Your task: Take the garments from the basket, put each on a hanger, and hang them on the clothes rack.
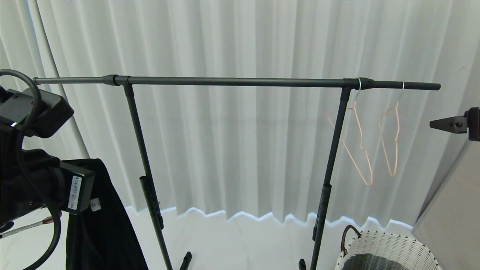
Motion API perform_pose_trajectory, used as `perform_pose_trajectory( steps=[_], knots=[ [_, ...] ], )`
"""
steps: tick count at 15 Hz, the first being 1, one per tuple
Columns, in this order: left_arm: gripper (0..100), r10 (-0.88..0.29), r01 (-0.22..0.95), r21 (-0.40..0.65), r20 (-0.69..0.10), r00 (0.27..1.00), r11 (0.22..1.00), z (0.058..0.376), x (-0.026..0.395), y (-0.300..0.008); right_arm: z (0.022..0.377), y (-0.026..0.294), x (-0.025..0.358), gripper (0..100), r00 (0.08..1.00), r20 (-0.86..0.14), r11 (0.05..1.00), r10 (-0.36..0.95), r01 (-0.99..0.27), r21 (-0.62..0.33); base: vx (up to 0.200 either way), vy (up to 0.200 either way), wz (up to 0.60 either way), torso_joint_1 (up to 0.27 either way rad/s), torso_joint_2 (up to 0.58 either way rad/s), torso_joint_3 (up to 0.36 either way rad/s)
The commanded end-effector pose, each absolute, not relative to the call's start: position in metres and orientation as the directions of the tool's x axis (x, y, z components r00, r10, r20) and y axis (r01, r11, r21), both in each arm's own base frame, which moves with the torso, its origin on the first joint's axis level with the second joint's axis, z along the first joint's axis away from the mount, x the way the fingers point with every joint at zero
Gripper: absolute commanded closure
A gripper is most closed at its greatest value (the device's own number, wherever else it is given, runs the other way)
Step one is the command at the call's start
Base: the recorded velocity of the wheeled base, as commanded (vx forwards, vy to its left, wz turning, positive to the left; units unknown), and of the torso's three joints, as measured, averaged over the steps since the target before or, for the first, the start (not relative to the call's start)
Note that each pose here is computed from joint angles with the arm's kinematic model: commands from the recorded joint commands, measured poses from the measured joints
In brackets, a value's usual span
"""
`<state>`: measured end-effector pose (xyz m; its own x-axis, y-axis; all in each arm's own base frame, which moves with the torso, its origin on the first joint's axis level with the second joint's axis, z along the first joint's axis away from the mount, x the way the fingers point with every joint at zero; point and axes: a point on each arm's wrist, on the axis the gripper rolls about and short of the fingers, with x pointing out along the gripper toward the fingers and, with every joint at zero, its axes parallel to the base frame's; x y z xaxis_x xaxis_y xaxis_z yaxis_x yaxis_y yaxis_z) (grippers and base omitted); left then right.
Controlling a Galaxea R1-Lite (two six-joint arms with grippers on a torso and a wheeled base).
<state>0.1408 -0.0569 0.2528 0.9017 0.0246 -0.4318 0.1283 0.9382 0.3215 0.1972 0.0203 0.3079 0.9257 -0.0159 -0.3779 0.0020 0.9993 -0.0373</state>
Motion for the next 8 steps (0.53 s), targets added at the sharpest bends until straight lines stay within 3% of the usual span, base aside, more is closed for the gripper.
perform_pose_trajectory(
  steps=[1, 3, 7, 8],
  knots=[
    [100, 0.026, 0.128, 0.322, -0.433, 0.901, 0.938, 0.252, 0.141, -0.057, 0.305, 0.021, 0.203, 0, 0.920, -0.391, 0.999, -0.017, 0.001, -0.040, 0.000, 0.000, 0.00, 0.232, -0.50, -0.286],
    [100, 0.024, 0.129, 0.321, -0.433, 0.901, 0.938, 0.253, 0.141, -0.057, 0.306, 0.021, 0.204, 0, 0.926, -0.377, 0.999, -0.016, 0.002, -0.039, 0.000, 0.000, 0.00, 0.215, -0.49, -0.266],
    [100, -0.012, 0.155, 0.303, -0.428, 0.904, 0.940, 0.255, 0.138, -0.056, 0.303, 0.021, 0.208, 0, 0.924, -0.381, 0.999, -0.016, 0.002, -0.039, 0.200, 0.000, 0.00, 0.060, -0.12, -0.071],
    [100, -0.013, 0.154, 0.302, -0.424, 0.906, 0.941, 0.255, 0.137, -0.056, 0.300, 0.022, 0.213, 0, 0.918, -0.395, 0.999, -0.015, 0.001, -0.036, 0.000, 0.000, 0.00, 0.000, 0.00, 0.000]
  ],
)
